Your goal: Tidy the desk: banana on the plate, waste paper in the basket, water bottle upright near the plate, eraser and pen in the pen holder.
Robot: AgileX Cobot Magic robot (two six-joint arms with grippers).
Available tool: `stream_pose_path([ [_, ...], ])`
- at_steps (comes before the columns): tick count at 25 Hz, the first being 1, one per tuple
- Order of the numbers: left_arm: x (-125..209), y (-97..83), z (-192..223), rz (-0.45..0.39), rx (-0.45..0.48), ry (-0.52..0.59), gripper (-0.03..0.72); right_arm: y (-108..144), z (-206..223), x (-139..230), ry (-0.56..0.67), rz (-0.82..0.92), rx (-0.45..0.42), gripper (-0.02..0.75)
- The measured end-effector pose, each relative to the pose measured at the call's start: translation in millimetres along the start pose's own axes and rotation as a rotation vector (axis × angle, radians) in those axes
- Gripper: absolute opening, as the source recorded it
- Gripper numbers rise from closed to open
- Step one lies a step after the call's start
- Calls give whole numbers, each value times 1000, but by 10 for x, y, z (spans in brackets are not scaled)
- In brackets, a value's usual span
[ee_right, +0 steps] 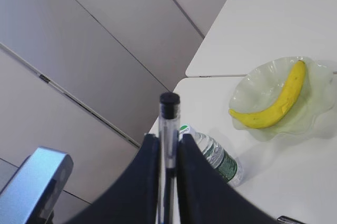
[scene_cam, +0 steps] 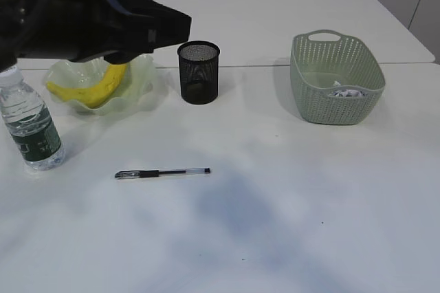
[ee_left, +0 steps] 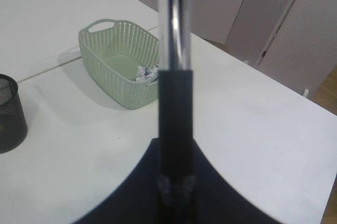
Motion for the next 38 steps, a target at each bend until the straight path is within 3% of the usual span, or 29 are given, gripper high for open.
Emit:
stream_pose_path([
  [13,-7,12,0,16,-7,-4,40,3,0,-10,-6,6,-2,71],
  [15,-15,20,0,23,-12,-8,39,12,0,-7,-4,19,-7,106],
  [20,-17,29,0,43,-17,-9,39,30,-1,8,5,41,-18,286],
  [23,-17,32,-1,50,-19,-9,39,31,-1,8,5,43,-18,338],
  [38,-14,35,-11,88,-22,-5,39,63,-210,-117,-38,-100,10,356],
])
Point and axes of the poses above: a point on each arm's last joint axis where the gripper is mounted, z pointing out along that axis toward the gripper, y along the wrist's bending axis when the last joint is at zero, x = y × z, the point moved 8 cm from there along z, pointing out along that axis toward the gripper, and after that the axes turned 7 degrees about -z, right-handed, at the moved point
